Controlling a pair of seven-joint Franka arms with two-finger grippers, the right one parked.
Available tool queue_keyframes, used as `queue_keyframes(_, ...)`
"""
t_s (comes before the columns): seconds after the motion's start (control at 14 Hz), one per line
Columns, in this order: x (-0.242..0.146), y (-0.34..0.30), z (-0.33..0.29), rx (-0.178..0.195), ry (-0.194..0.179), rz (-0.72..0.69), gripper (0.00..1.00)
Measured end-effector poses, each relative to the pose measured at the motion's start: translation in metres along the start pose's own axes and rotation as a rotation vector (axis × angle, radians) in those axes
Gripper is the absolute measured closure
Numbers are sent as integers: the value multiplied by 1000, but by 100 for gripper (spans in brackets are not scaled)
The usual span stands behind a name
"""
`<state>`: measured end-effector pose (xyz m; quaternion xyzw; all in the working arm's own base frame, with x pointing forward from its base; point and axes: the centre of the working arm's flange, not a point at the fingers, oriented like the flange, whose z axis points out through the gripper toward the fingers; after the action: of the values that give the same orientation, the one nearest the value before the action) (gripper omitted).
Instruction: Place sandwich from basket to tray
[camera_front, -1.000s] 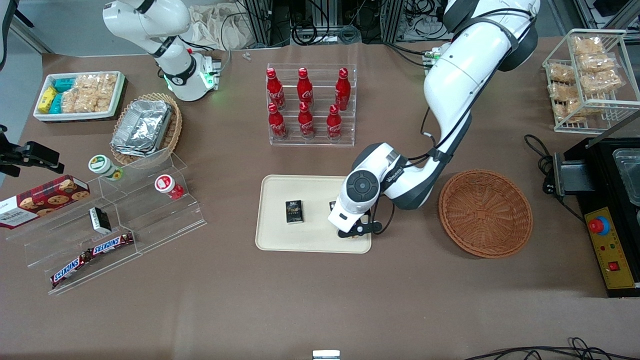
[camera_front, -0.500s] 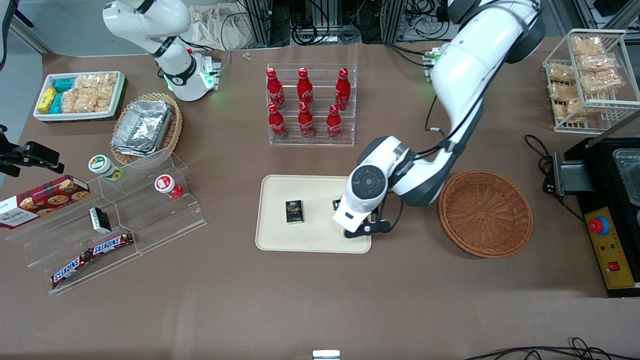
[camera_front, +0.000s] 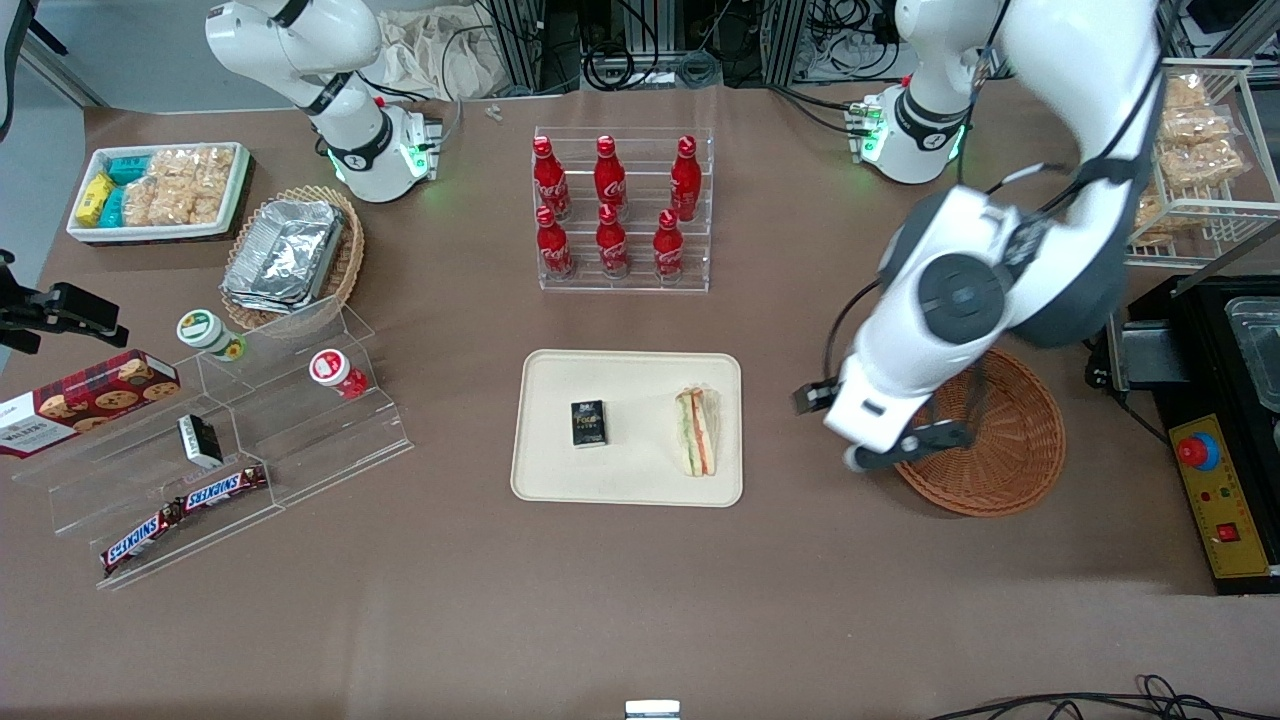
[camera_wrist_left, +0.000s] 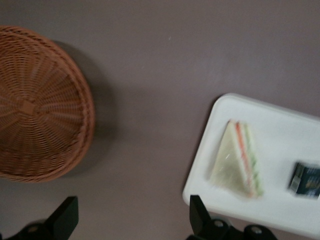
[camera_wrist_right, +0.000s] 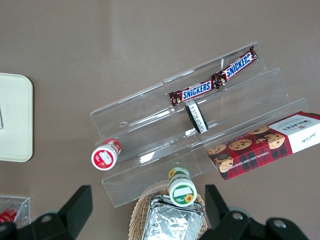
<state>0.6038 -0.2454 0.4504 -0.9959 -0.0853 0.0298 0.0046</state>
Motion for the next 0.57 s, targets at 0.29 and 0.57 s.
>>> queue_keyframes(0.29, -17, -102, -31, 32, -32, 231, 0)
queue_keyframes(0.57, -18, -176, -44, 41, -126, 467, 0)
